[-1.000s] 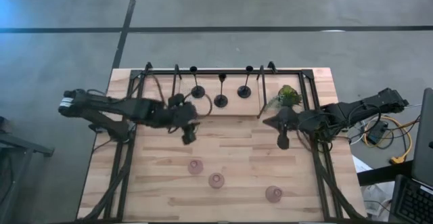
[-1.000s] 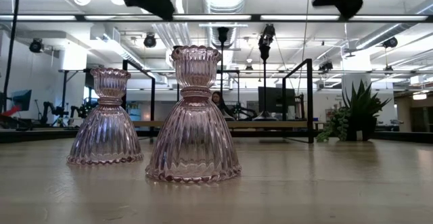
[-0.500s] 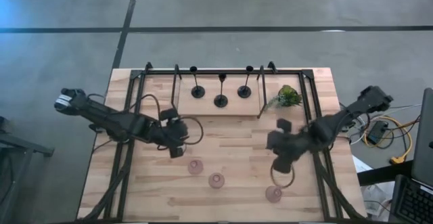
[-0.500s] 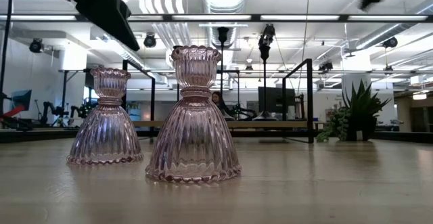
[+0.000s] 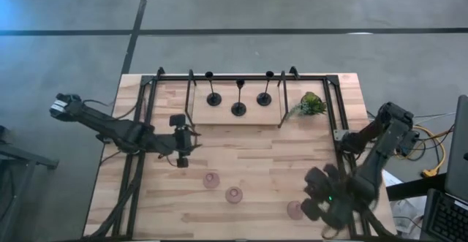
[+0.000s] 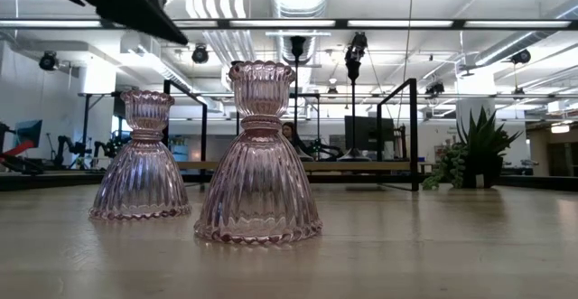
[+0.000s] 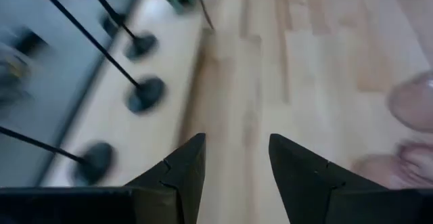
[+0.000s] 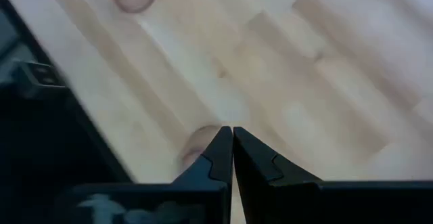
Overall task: Pick & Place candle stick holders
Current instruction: Put the bottom pink candle holder on the shelf
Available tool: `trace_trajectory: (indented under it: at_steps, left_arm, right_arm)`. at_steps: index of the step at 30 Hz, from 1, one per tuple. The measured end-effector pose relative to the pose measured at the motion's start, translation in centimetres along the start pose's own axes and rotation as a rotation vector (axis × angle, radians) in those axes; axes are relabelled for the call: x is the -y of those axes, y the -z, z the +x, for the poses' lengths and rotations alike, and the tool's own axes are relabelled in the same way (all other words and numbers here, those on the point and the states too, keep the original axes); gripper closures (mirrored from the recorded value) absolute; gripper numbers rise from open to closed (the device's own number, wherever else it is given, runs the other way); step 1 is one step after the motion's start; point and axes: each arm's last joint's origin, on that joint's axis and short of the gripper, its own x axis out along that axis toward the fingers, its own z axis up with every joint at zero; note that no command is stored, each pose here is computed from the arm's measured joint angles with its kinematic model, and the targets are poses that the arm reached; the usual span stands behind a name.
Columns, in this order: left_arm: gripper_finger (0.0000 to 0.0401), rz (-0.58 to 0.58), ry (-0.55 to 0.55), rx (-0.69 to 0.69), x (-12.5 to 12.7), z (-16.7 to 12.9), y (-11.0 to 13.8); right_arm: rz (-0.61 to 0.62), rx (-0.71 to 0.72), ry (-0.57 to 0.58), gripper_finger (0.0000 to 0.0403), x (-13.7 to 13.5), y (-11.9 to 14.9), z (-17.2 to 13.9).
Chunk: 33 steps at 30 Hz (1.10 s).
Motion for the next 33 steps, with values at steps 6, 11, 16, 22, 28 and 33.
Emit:
trace_trajectory:
  at_steps: [6, 11, 16, 22, 28, 33]
  left_arm:
    - [0.0234, 0.055, -0.135, 0.146, -1.0, -1.0, -0.5]
    - [0.0234, 0.058, -0.143, 0.189, -1.0, -0.8, 0.1]
    - [0.0234, 0.067, -0.143, 0.185, -0.8, -0.4, 0.8]
    - [0.0234, 0.058, -0.146, 0.188, -0.7, -0.3, 0.9]
    - [0.0234, -0.117, -0.241, 0.21, -1.1, -0.4, 0.8]
    - [0.0234, -0.17, -0.252, 0.198, -0.9, 0.0, 1.7]
  right_arm:
    - [0.123, 0.008, -0.014, 0.0394, -1.6, 4.1, 1.8]
    - [0.128, -0.008, 0.01, 0.0394, -2.7, 6.1, 3.2]
    - [0.144, -0.073, 0.015, 0.0394, -3.5, 7.2, 3.1]
    - [0.158, -0.075, 0.036, 0.0391, -4.2, 9.1, 3.9]
    - [0.147, -0.044, 0.105, 0.0358, -4.7, 11.4, 6.5]
    - [0.117, 0.006, 0.15, 0.0316, -5.0, 12.4, 8.9]
